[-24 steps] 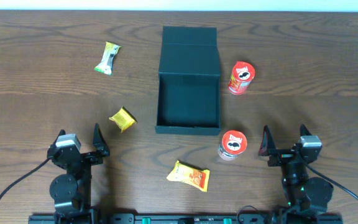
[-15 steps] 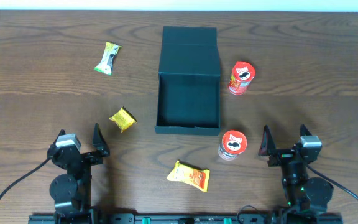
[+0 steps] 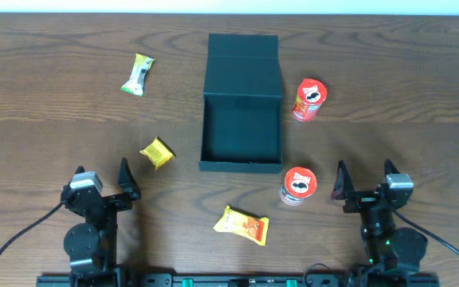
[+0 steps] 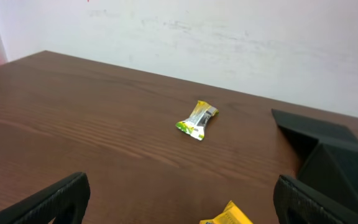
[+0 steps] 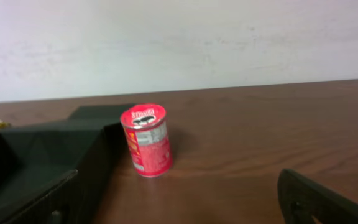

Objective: Pack container

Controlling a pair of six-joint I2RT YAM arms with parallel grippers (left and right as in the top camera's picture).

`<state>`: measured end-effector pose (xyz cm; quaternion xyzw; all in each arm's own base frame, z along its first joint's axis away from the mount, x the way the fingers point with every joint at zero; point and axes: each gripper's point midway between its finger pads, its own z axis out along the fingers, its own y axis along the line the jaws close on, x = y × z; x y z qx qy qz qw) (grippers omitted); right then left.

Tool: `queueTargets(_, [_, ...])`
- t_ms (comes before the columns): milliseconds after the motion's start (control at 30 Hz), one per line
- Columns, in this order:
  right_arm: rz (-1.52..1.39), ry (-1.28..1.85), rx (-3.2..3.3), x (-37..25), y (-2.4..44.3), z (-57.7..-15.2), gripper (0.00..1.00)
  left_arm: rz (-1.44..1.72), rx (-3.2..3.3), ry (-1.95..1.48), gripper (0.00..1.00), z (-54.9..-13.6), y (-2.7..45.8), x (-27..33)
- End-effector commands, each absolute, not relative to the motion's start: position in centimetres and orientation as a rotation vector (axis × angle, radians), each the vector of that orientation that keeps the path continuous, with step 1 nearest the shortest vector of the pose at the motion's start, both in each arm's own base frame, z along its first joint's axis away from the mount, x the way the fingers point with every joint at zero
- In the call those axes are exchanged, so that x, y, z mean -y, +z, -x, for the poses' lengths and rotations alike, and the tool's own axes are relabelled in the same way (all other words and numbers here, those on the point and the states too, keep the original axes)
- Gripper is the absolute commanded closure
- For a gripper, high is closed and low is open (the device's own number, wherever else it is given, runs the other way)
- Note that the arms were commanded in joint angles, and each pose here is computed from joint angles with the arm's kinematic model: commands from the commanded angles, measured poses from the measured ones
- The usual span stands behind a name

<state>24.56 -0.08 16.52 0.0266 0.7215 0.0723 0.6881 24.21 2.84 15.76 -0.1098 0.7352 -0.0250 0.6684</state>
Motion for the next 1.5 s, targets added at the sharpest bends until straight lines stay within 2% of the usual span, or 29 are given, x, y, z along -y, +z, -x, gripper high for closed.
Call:
queueTargets(0, [-0.121,0.234,-1.576,-0.1,18.1,-24.4,0.01,0.293,-1.595,-0.107,0.05,-23.9,18.3,-2.9])
queueTargets(133, [-0.104,0.218,-1.490,-0.1,22.5,-23.6,0.01,0.214,-1.478,-0.049,0.05,-22.6,24.7,-2.7])
queueTargets(267, [-0.031,0.157,-1.315,-0.4,30.8,-20.9,0.01,0.125,-1.300,0.048,0.04,-19.3,34.4,-2.4])
queueTargets(367, [-0.070,0.037,-1.193,1.0,37.3,-18.1,0.01,0.095,-1.271,0.123,0.05,-18.0,39.9,-2.6])
queueTargets(500, [-0.151,-0.012,-1.232,2.4,41.2,-18.3,0.01,0.132,-1.403,0.144,0.05,-20.3,42.6,-3.5])
queueTargets(667, [-0.165,0.010,-1.450,2.8,44.0,-23.2,0.01,0.105,-1.643,0.097,0.04,-26.1,44.9,-3.4])
queueTargets(800, [-0.205,0.050,-1.741,3.3,42.3,-28.4,0.01,0.146,-1.957,0.068,0.04,-30.1,42.4,-4.0])
queueTargets(1067, [-0.273,0.198,-2.322,2.8,31.3,-35.6,0.01,0.225,-2.566,-0.011,0.04,-35.3,30.1,-4.2])
queueTargets(1200, [-0.280,0.391,-2.547,0.7,25.1,-36.7,0.01,0.255,-2.738,-0.080,0.05,-37.3,24.6,-3.8])
queueTargets(1367, [-0.342,0.418,-2.764,1.0,17.8,-38.0,0.01,0.292,-2.885,-0.102,0.04,-40.4,17.5,-4.2])
queueTargets(1467, [-0.367,0.426,-2.815,1.2,15.3,-38.8,0.01,0.258,-2.898,-0.088,0.05,-42.5,14.7,-4.3])
